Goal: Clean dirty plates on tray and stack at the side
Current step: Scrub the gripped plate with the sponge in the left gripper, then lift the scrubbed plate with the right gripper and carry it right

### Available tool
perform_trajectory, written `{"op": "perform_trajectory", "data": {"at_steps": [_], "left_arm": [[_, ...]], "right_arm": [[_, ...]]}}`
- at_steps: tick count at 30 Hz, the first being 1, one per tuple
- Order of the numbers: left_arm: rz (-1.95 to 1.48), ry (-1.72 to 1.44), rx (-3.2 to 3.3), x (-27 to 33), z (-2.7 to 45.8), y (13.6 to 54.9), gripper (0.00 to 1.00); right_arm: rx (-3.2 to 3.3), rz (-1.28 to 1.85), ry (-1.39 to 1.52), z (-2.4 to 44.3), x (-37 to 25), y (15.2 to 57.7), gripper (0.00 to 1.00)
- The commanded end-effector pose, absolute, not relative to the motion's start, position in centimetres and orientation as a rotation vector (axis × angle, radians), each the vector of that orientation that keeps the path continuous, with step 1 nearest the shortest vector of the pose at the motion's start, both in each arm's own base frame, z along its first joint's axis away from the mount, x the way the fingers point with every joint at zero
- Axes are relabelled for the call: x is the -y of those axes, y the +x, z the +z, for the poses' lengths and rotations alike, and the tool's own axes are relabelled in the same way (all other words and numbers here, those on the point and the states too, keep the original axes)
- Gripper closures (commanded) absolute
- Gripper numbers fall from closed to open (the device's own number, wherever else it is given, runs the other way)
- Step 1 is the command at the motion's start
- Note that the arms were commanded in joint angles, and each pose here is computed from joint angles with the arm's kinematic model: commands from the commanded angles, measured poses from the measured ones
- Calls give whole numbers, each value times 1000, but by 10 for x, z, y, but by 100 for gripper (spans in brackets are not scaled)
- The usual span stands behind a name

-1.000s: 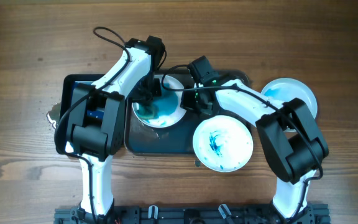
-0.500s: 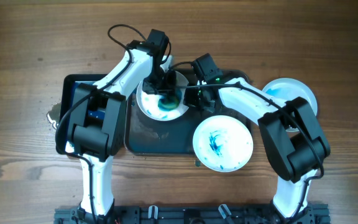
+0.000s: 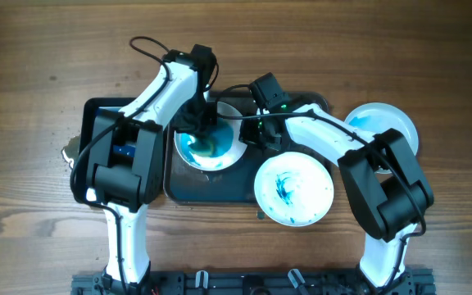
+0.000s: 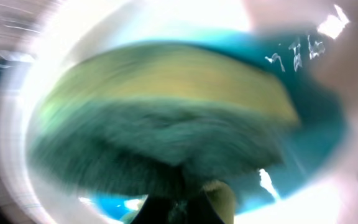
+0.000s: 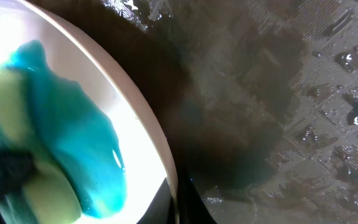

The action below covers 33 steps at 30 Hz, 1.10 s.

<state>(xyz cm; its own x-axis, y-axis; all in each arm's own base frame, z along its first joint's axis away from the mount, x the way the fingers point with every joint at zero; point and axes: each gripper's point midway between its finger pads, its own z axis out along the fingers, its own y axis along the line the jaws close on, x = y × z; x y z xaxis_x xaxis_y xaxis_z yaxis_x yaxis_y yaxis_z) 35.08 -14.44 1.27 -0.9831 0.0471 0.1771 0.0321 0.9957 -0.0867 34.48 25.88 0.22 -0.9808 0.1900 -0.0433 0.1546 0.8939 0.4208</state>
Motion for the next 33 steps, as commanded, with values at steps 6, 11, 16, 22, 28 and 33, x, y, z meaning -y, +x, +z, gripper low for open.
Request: {"op": "perform_trajectory", "data": {"at_steps": [6, 11, 16, 22, 28, 33], "left_arm": [[720, -393, 2870, 214, 15, 352, 96], [361, -8, 3102, 172, 1, 398, 96], [-188, 420, 3185, 94, 32, 424, 96], [-216, 417, 3172, 91, 89, 424, 96], [-156, 503, 3208, 66, 152, 425, 96], [-127, 633, 3231, 35, 174, 426, 96]], "right_arm": [[-2981, 643, 279, -2, -258, 347, 96], [-2983, 641, 280, -2, -258, 347, 96], [-2984, 640, 281, -2, -258, 347, 96], [-2984, 640, 265, -2, -258, 346, 96], [-2971, 724, 86, 11, -269, 346, 96], [-2819, 414, -48, 58, -248, 368, 96]]}}
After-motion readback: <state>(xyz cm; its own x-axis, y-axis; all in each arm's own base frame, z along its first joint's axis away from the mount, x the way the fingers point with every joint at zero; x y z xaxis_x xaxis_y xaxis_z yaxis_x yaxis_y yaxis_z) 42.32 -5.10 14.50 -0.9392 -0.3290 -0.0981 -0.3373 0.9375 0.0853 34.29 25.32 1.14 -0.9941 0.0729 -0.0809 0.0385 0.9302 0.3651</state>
